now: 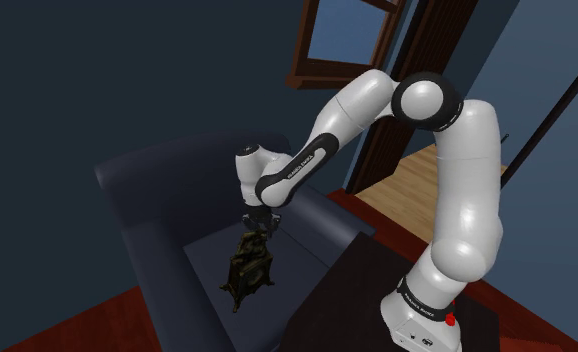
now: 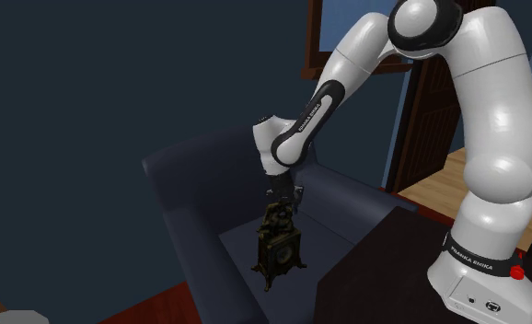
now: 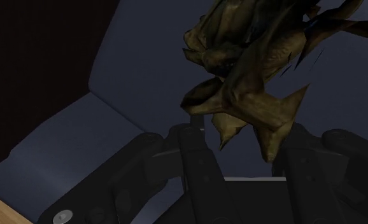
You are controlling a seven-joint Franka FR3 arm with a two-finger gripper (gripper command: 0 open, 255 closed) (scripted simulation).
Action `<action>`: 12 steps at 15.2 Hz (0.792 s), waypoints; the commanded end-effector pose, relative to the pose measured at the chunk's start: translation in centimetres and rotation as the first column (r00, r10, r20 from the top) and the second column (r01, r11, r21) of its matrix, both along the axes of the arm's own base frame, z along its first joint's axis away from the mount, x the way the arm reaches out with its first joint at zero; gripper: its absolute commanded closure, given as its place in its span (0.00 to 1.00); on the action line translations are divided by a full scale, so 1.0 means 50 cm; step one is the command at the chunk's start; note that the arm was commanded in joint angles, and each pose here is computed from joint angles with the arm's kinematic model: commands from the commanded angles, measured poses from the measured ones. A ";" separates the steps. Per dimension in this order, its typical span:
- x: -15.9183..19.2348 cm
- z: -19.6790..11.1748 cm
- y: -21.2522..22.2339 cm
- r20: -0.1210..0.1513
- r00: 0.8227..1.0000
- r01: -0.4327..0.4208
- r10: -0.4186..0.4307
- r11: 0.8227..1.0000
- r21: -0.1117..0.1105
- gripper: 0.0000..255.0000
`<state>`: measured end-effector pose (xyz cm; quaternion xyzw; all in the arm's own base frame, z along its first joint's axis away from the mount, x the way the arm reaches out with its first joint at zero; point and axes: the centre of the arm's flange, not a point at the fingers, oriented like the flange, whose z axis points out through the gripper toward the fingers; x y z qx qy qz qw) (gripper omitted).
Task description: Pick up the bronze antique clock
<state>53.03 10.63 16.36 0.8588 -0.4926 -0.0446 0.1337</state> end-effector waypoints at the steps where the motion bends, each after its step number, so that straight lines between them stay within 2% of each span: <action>1: -0.001 -0.002 0.002 -0.001 1.000 -0.001 0.001 1.000 0.001 1.00; 4: -0.001 0.001 -0.002 -0.001 1.000 -0.001 0.001 1.000 0.001 1.00; 12: -0.001 0.085 -0.002 -0.001 1.000 -0.001 0.001 1.000 0.001 1.00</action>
